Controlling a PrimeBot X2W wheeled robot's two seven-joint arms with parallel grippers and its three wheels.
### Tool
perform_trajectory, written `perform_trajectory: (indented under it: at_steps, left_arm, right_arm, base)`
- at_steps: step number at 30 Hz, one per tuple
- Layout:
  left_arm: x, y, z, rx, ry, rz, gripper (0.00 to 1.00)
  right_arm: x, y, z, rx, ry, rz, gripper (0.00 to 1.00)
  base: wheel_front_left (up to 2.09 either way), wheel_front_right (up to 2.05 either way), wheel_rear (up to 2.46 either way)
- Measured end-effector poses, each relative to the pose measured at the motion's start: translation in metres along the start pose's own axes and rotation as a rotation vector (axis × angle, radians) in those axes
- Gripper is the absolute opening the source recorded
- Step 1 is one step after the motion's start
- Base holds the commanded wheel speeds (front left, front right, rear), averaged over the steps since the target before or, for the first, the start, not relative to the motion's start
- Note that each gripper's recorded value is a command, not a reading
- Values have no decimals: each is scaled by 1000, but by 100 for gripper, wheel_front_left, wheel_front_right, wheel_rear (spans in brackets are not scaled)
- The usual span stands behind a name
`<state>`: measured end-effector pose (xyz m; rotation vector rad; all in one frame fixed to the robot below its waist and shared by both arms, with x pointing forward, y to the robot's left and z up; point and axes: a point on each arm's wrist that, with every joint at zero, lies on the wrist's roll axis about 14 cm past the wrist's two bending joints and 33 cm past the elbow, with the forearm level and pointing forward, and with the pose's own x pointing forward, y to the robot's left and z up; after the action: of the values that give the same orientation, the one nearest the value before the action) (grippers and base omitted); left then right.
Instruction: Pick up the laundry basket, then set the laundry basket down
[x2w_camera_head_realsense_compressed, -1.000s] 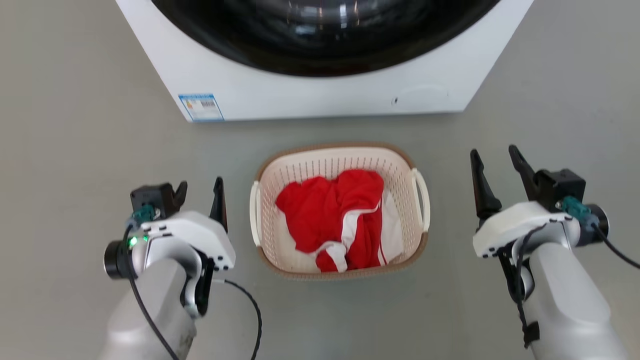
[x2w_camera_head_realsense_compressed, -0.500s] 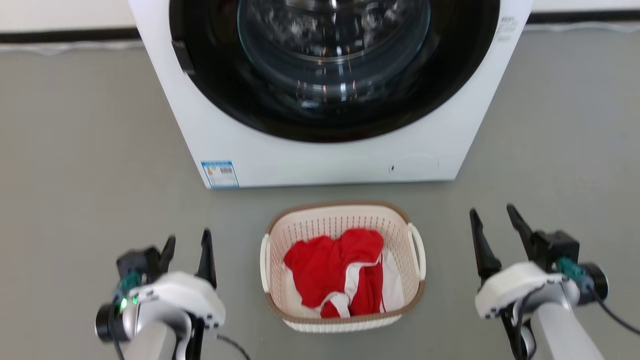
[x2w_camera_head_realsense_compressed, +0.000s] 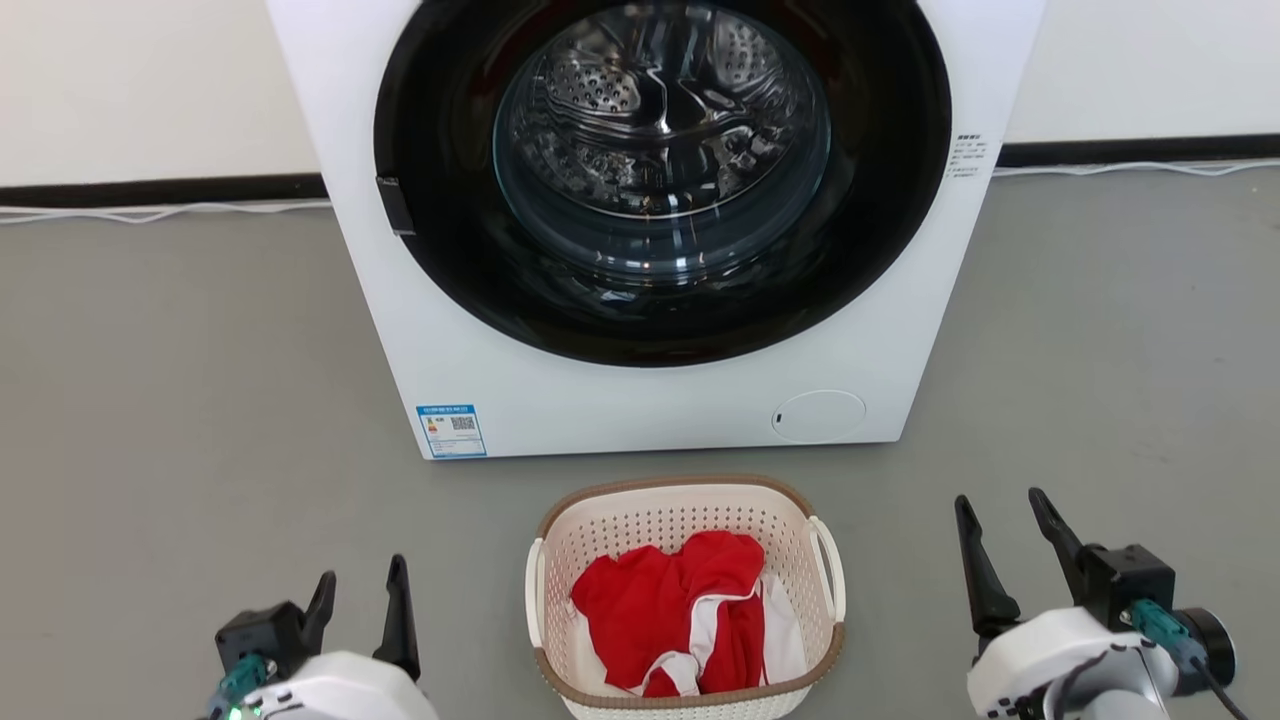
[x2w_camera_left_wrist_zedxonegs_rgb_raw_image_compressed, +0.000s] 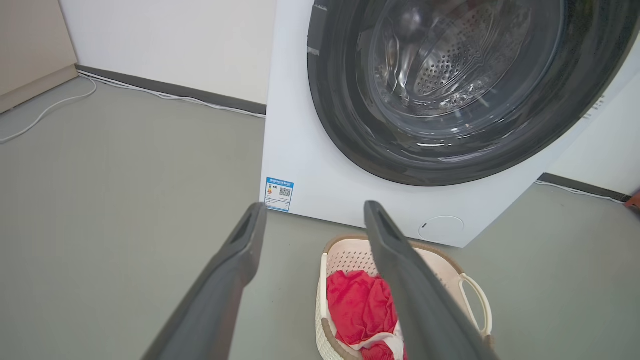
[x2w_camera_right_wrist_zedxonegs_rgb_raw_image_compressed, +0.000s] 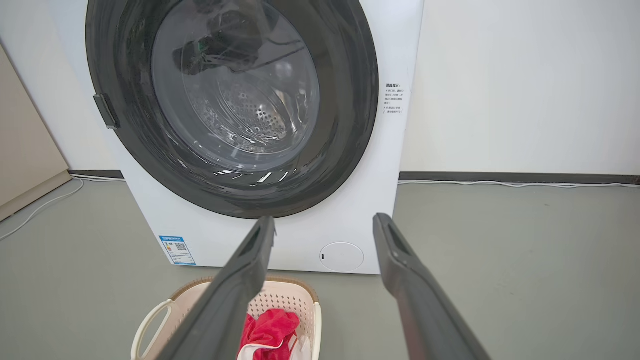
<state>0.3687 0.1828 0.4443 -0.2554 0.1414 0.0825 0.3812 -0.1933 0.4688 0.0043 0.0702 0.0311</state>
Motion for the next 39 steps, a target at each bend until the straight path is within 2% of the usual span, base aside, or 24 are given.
perform_trajectory:
  at_steps: [8,19,20,27,39]
  left_arm:
    - [-21,9,-4,4,-10,26,100]
    - [-27,12,3,-2,-37,35,100]
    - [-27,11,4,-4,-42,29,0]
    - [-46,21,-38,-21,87,70,0]
    - [-45,23,-41,-152,114,94,0]
  right_arm:
    - [-17,-5,-3,2,-3,-17,100]
    - [-24,-4,0,3,-19,-19,100]
    - [-24,-4,1,3,-21,-19,0]
    - [-45,0,-44,37,115,-26,0]
    - [-43,-5,-44,192,120,-71,0]
  base:
    - [0,0,0]
    - [0,0,0]
    - [0,0,0]
    - [0,0,0]
    - [0,0,0]
